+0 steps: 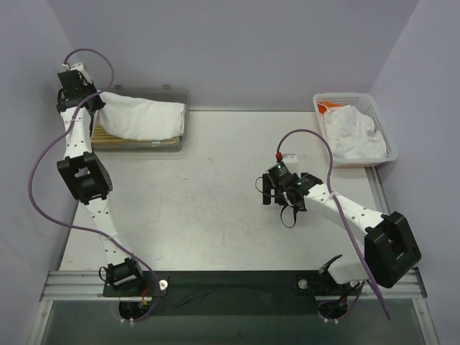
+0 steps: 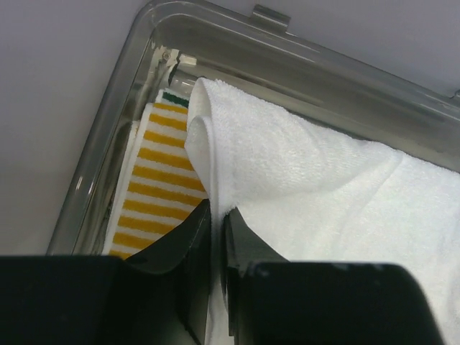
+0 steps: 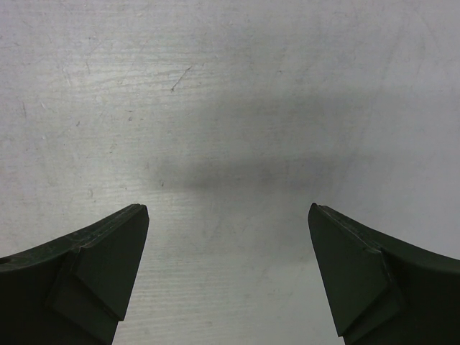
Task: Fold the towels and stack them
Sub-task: Neatly place the folded towel into the bin
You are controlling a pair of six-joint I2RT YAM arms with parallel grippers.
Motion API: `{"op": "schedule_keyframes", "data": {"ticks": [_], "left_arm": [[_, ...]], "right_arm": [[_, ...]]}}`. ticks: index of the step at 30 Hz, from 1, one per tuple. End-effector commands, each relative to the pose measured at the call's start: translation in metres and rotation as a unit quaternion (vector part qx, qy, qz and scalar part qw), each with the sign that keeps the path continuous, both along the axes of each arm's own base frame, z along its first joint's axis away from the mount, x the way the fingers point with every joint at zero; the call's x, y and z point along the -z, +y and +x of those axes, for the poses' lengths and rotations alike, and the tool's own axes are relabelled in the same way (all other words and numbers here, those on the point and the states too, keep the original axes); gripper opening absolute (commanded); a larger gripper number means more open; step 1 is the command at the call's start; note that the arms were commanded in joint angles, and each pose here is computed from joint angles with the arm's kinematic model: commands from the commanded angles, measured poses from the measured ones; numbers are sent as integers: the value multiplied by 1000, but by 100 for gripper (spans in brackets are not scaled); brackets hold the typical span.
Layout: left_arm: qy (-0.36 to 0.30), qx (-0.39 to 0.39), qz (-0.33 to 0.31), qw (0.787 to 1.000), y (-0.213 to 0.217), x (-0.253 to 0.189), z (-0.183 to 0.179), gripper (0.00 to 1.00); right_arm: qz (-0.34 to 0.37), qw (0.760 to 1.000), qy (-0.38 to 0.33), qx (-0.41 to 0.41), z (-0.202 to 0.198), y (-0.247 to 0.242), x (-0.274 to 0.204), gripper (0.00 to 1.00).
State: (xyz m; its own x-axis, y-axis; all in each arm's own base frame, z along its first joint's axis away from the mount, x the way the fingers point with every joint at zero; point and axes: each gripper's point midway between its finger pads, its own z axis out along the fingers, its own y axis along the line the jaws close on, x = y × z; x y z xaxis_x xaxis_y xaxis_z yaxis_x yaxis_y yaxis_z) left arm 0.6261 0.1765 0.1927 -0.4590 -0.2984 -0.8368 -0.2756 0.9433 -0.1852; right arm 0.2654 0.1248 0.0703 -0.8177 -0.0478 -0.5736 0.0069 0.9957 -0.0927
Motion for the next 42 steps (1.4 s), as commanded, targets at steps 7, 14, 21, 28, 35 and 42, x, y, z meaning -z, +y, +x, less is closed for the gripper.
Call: {"op": "schedule_keyframes", "data": {"ticks": [7, 14, 21, 28, 35, 42], "left_arm": [[-74, -18, 29, 997, 17, -58, 7, 0], [-78, -24, 42, 996, 21, -65, 5, 0], [-88, -23, 54, 994, 22, -82, 2, 0], [-86, -26, 64, 994, 24, -87, -1, 0], [-78, -33, 69, 994, 29, -79, -2, 0], [-57, -41, 75, 995, 35, -55, 0, 0]], "right_arm": [[-9, 1000, 2, -5, -1, 1, -6, 100], [-9, 1000, 3, -6, -1, 2, -5, 100], [-9, 1000, 4, -8, 0, 4, -6, 100], [-9, 1000, 5, -14, 1, 6, -7, 100], [-8, 1000, 7, -15, 2, 7, -6, 100], [-7, 1000, 12, -16, 0, 8, -3, 100]]}}
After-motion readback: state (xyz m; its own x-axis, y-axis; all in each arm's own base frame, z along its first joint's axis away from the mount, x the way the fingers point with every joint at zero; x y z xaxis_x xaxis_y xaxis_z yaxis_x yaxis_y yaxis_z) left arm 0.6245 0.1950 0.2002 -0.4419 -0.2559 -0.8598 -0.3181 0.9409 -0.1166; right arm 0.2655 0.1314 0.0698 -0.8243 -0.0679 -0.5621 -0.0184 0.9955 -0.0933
